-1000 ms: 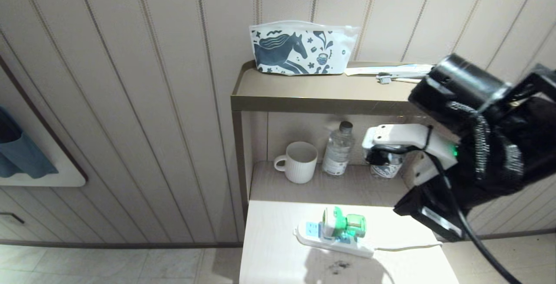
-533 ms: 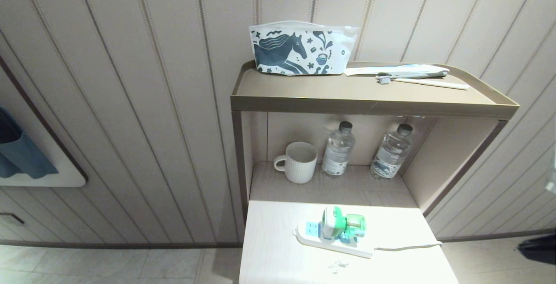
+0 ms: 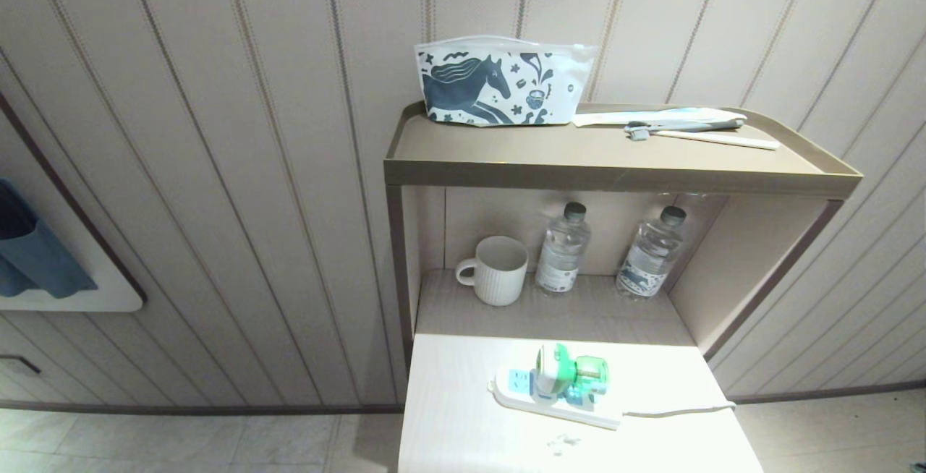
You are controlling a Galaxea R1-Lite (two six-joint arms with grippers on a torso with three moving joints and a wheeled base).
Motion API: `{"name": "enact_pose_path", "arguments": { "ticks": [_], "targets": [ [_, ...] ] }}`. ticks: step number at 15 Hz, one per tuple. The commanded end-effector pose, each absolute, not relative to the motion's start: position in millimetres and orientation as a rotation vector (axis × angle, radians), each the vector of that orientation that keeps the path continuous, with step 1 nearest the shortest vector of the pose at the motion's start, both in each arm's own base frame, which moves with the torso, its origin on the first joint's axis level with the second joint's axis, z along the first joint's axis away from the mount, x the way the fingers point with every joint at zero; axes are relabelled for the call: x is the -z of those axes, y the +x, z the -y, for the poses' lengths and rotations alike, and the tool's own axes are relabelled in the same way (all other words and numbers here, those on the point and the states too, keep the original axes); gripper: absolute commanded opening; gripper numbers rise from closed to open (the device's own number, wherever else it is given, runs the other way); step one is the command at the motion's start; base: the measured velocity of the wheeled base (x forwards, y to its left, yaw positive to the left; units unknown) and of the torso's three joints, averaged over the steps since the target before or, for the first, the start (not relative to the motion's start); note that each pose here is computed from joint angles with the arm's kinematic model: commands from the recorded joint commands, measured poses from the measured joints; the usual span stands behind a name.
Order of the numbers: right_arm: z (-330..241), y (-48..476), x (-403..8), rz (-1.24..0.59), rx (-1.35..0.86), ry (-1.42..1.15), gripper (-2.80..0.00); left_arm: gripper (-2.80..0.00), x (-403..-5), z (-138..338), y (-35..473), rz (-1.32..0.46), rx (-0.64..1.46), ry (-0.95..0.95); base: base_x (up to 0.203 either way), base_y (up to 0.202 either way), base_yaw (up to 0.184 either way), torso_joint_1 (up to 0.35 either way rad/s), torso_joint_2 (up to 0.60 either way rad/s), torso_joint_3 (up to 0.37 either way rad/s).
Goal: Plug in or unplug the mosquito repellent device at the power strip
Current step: Hold the socket with your left hand and unplug it with your right hand
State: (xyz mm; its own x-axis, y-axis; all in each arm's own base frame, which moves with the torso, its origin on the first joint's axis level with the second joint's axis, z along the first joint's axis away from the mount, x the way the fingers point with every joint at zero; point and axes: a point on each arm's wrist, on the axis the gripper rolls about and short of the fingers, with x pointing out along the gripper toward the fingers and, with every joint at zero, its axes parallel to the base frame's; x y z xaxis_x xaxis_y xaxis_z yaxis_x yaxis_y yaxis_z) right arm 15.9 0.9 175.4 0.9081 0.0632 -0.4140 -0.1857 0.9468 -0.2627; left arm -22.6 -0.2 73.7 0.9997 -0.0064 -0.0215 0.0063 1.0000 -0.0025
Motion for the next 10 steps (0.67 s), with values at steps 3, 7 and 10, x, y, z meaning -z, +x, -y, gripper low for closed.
{"name": "enact_pose_path", "arguments": {
  "ticks": [3, 7, 10],
  "targets": [
    [2, -17, -133, -0.289, -0.048, -0.198, -2.8, -2.8, -74, 0, -23, -0.021, 0.008, -0.003, 0.0, 0.0, 0.0, 0.0, 0.0, 0.0],
    [2, -23, -114, -0.28, -0.016, -0.152, -2.8, -2.8, -74, 0, -23, -0.021, 0.006, -0.003, 0.0, 0.0, 0.0, 0.0, 0.0, 0.0],
    [0, -32, -94, -0.219, -0.041, -0.143, -2.8, -2.8, -74, 0, -23, -0.021, 0.007, -0.003, 0.0, 0.0, 0.0, 0.0, 0.0, 0.0]
  ]
}}
